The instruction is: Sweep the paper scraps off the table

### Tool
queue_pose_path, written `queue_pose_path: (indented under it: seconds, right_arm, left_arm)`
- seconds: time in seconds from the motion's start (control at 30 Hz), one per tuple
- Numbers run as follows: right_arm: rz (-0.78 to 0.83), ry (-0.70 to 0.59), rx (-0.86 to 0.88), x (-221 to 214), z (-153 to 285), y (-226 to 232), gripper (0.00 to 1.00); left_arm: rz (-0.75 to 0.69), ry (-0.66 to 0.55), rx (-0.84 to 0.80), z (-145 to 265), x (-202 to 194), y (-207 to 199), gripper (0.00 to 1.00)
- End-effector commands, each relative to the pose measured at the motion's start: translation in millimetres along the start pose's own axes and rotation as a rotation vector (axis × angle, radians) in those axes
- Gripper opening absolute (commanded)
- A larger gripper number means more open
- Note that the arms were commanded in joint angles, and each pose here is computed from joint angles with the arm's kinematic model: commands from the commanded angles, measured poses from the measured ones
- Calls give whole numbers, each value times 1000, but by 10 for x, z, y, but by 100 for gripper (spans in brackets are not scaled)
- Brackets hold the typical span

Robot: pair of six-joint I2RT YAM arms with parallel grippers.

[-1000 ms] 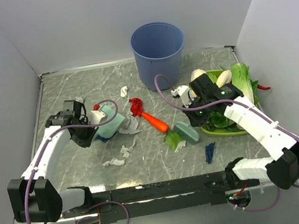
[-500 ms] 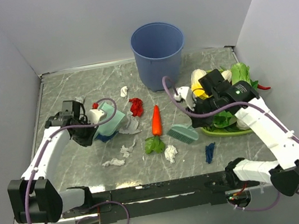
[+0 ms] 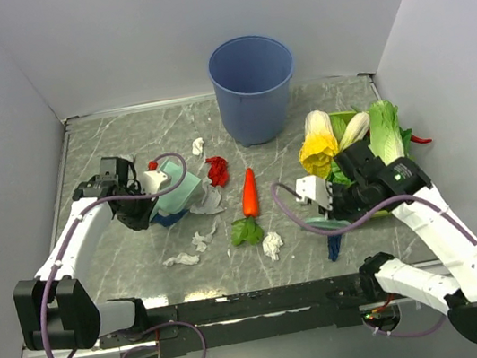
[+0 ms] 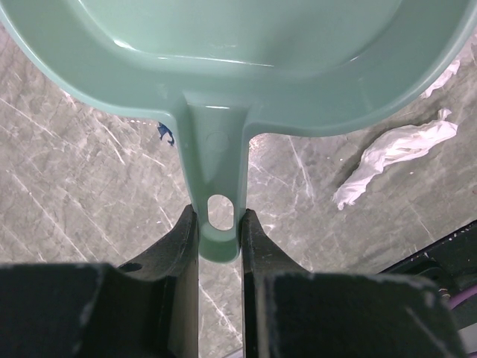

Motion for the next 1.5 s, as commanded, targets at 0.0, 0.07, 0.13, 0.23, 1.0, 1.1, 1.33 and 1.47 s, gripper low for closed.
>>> queue_pose_path:
  seconds: [0.0,0.07,0.13,0.23,1.0,1.1,1.33,1.47]
  right_arm:
    - [59,144,90,-359,-46,214,0]
    - [61,119,102,-331,-122,199,0]
    - [60,71,133,-212,-191,145,0]
    - [31,-5,215,39,-226,79,0]
    - [64,-190,288,1063,16,-380,0]
    - [81,-185,279,966,5,-324,0]
    - [-135,-12,135,724,-148,-374,0]
    - [-356,9,37,652,-154,-323,0]
  left_arm:
    - [-3,-60,7,79,120,38,1]
    - [0,-57,8,95,122,39,1]
    - [-2,-55,13,107,117,38,1]
    - [-4,-47,20,117,101,32,1]
    - [-95,-3,-11,253,11,-21,1]
    - [-220,-2,-12,370,-64,-66,1]
    - [-513,133,-152,472,-209,-340,1]
    - [-663,186,-233,504,-38,-600,1]
Point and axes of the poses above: each gripper's point midway between its finger pads, its own z axis back along the fingers, its own y axis along the line the jaws close on, x = y × z, the point moved 8 cm from there along z, back along the fingers, and after that the axes turned 5 degrees about -z, right-handed, at the moved point
